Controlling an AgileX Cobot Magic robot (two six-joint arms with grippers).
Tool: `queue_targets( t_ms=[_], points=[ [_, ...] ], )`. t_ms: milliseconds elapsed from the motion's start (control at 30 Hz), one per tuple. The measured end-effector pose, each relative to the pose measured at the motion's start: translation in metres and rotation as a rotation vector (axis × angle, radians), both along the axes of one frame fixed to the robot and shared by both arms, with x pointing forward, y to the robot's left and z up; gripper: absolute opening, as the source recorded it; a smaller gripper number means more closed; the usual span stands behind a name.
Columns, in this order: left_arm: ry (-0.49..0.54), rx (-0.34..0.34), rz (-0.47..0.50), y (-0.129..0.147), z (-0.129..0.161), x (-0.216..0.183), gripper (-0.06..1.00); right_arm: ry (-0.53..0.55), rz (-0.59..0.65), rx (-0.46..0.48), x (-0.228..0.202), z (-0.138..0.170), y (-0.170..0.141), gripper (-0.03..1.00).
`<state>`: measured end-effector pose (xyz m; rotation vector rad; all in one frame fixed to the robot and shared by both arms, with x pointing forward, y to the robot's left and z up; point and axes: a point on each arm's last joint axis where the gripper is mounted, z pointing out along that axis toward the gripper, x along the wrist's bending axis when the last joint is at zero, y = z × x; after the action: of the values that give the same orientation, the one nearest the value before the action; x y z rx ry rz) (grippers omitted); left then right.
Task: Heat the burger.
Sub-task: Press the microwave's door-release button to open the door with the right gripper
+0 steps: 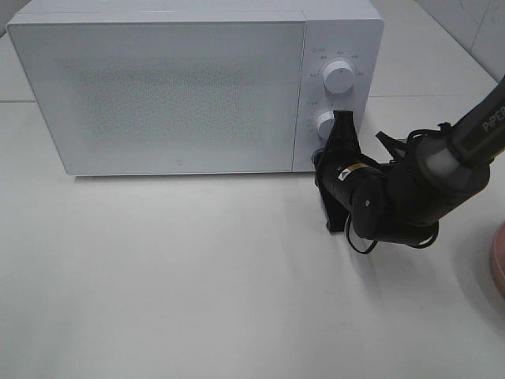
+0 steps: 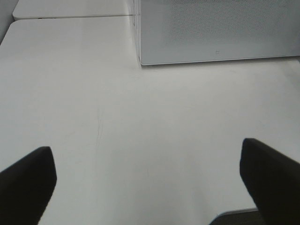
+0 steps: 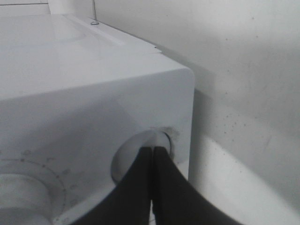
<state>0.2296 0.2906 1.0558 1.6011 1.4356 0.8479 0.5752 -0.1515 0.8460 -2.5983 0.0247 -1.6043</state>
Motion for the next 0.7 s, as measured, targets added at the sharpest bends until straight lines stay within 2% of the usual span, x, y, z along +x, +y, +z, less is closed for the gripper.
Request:
queue_targets(
  t_ms=[700],
  points=[
    [0.0,0.0,0.0,0.0,0.0,0.0,0.99,-0.026,-0.063,0.013,0.014,0.0,0.004,0.02]
  ],
)
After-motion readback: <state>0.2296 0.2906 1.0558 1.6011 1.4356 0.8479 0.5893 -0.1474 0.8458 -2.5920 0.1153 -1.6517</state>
